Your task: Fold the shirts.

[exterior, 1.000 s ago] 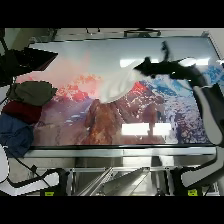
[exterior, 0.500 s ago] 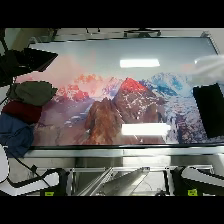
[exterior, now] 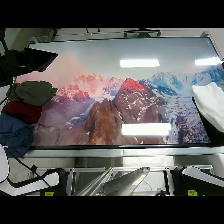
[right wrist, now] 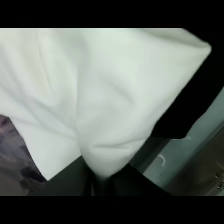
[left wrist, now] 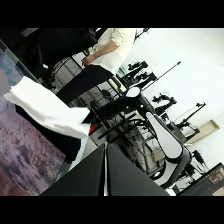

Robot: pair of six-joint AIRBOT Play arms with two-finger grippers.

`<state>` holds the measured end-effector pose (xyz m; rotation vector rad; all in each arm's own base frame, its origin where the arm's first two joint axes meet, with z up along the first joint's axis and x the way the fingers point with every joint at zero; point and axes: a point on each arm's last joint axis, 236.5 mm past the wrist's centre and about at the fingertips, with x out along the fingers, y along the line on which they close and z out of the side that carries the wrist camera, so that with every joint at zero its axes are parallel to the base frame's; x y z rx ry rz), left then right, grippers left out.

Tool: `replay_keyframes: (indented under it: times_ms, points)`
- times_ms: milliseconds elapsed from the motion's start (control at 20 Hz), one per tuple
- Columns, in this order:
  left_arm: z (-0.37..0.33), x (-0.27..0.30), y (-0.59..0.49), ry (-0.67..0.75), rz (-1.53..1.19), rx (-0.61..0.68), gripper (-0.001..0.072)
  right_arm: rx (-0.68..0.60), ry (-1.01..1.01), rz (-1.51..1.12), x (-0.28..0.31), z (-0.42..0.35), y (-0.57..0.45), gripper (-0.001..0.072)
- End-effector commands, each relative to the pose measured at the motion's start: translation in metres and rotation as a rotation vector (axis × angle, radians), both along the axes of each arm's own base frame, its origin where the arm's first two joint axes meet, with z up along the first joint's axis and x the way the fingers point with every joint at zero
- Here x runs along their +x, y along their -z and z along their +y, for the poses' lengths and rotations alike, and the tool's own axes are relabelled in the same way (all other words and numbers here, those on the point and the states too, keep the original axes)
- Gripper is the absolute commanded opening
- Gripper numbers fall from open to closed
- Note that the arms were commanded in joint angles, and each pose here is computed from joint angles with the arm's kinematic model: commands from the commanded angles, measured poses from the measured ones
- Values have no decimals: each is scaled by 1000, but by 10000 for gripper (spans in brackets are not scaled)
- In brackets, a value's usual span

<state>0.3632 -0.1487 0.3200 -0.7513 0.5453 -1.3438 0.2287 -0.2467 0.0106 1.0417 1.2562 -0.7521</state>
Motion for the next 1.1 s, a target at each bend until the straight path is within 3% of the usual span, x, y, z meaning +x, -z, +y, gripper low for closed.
replay_keyframes:
  times_ms: [0,250,300,350,400,450,650,750,850,1050]
  points:
    - [0,1,0,-5,-1,0,19,44,-24,123,-33,6,20,689]
    - [0,1,0,-5,0,0,18,69,-29,39,-10,12,-27,692]
    - [0,1,0,-4,0,0,18,62,-44,-31,9,13,-42,539]
    - [0,1,0,-4,0,0,18,63,-70,-119,33,20,-61,274]
    - [0,1,0,-4,0,0,19,63,-102,-199,55,28,-79,122]
    - [0,1,0,-5,0,-1,17,60,-150,-280,79,41,-96,34]
    - [1,5,6,-24,46,24,10,21,-384,-517,148,111,-142,16]
    - [1,5,28,-70,46,164,9,19,-547,-544,156,163,-147,16]
    - [2,-5,58,-114,77,365,10,22,-677,-568,149,218,-140,16]
    - [-13,-71,122,-87,172,549,12,101,-921,-533,76,327,-76,18]
